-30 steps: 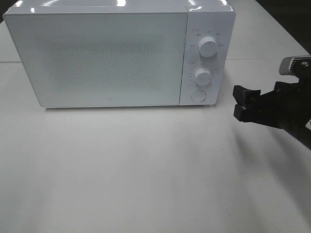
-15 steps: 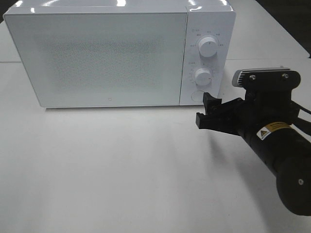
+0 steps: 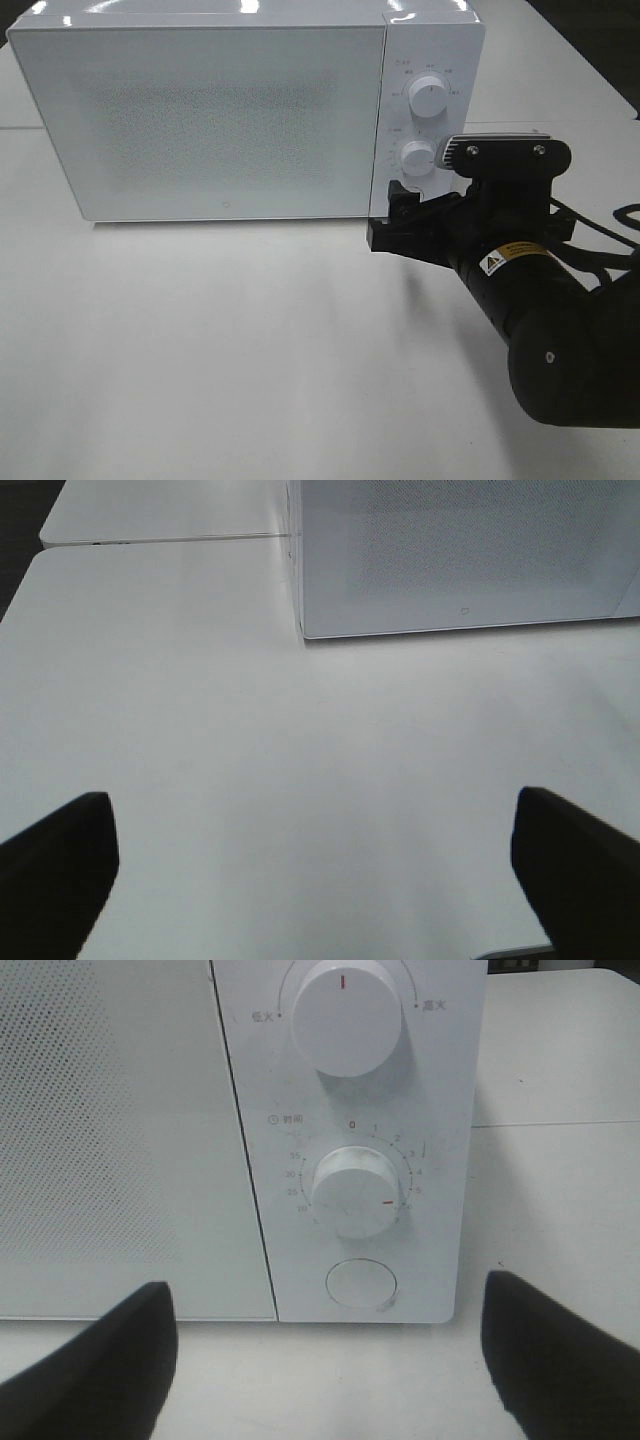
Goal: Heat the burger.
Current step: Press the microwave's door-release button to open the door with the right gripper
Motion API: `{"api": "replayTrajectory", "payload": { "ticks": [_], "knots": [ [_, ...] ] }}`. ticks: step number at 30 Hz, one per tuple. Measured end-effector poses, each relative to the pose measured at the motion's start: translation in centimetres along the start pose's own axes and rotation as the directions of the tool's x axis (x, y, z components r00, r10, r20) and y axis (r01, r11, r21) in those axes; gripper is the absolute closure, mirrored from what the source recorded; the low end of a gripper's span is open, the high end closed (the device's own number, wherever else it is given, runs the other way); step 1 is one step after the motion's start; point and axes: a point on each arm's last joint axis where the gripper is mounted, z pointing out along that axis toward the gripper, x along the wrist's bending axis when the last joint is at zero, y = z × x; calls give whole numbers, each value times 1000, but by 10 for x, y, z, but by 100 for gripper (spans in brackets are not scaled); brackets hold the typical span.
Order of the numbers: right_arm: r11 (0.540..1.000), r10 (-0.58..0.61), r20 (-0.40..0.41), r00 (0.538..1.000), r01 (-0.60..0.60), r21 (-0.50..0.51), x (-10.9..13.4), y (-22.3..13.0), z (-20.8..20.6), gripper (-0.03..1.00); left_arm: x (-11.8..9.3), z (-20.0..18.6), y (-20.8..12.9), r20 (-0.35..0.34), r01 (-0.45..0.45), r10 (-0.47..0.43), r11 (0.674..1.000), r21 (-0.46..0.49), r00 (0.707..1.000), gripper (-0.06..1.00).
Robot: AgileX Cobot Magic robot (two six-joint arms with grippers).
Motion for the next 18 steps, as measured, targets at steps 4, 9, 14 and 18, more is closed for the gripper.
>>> {"api": "replayTrajectory", "payload": {
  "ticks": [4, 9, 14, 18],
  "knots": [
    [988, 152, 1, 988, -152, 0, 0, 0, 0, 22, 0, 0, 0, 0, 0, 0, 1000, 0, 1000, -5],
    [879, 476, 1, 879, -476, 0, 0, 0, 0, 27, 0, 0, 0, 0, 0, 0, 1000, 0, 1000, -5],
    [689, 725, 1, 689, -725, -1, 0, 0, 0, 32, 0, 0, 0, 0, 0, 0, 1000, 0, 1000, -5],
    [432, 902, 20, 432, -902, 13, 0, -2, 0, 45, 0, 0, 0, 0, 0, 0, 1000, 0, 1000, -5]
  ]
}}
